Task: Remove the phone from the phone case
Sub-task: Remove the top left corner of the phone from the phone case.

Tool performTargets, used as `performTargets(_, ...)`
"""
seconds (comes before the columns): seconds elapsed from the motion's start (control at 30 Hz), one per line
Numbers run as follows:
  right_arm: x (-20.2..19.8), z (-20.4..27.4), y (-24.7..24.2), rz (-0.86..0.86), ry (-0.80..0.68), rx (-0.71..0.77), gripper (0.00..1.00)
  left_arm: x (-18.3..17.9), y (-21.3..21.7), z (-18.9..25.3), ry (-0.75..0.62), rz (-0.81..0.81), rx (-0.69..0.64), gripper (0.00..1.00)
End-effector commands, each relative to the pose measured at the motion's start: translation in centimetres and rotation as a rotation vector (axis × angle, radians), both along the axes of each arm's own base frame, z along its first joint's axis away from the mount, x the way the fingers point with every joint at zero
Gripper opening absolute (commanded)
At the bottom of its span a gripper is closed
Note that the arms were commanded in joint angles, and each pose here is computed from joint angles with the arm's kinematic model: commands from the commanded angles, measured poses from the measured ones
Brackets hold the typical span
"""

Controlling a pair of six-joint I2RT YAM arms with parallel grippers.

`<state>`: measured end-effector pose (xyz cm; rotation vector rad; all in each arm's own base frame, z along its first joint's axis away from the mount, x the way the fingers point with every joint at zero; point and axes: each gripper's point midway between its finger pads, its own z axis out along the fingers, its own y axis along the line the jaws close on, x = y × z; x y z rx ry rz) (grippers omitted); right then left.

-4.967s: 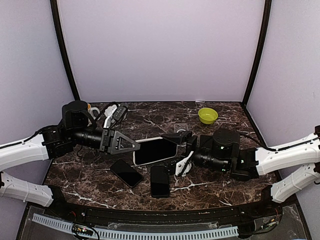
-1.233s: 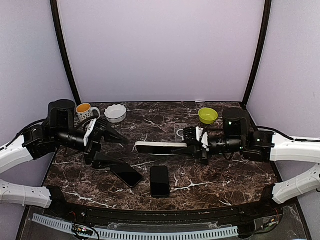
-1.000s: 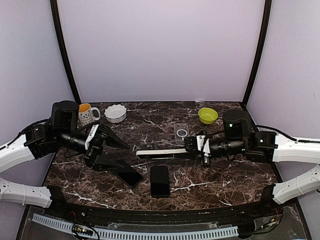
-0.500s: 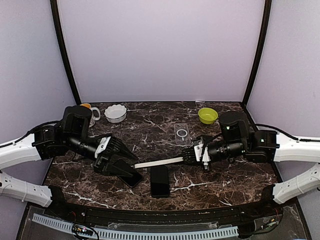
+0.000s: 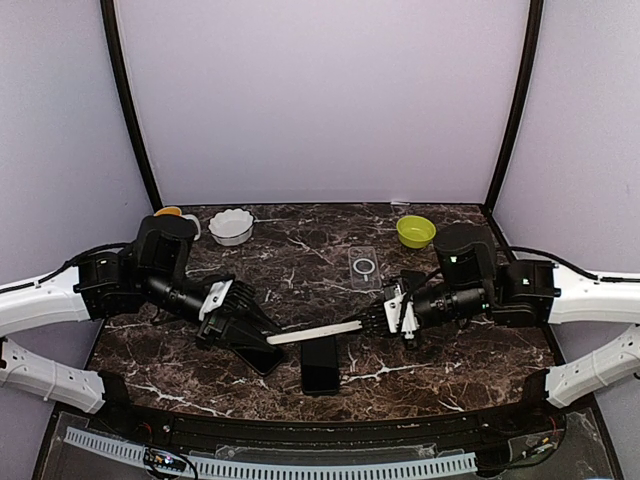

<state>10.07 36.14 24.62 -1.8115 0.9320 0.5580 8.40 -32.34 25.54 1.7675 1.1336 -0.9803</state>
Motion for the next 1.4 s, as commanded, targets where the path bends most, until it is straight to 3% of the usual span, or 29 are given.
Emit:
performTargets(0.0,0.0,3.9,1.2,0.004,-0.107,0.106,0.0,-0.5,-0.3,1.5,-0.02,-0.044,-0.035,0.28)
performTargets(0.47,-1.1,5.2,1.5,0.019,-0.231,0.159,0.0,-0.8,-0.2,0.6,-0.001,-0.065,0.01,0.17)
performTargets(1.03,-4.0,3.1,1.9,0.111,-0.339,0.072,0.0,-0.6,-0.9,-1.1,0.105,-0.118,0.198,0.14)
performTargets(1.2,-3.5,3.2,1.9,0.077,-0.342,0.088,0.0,-0.2,-1.2,-0.8,0.096,-0.092,0.178,0.23)
performTargets(1.37,-2.7,3.0,1.4,0.011,-0.314,0.097,0.0,-0.1,-0.5,-0.6,0.065,-0.055,0.161,0.5)
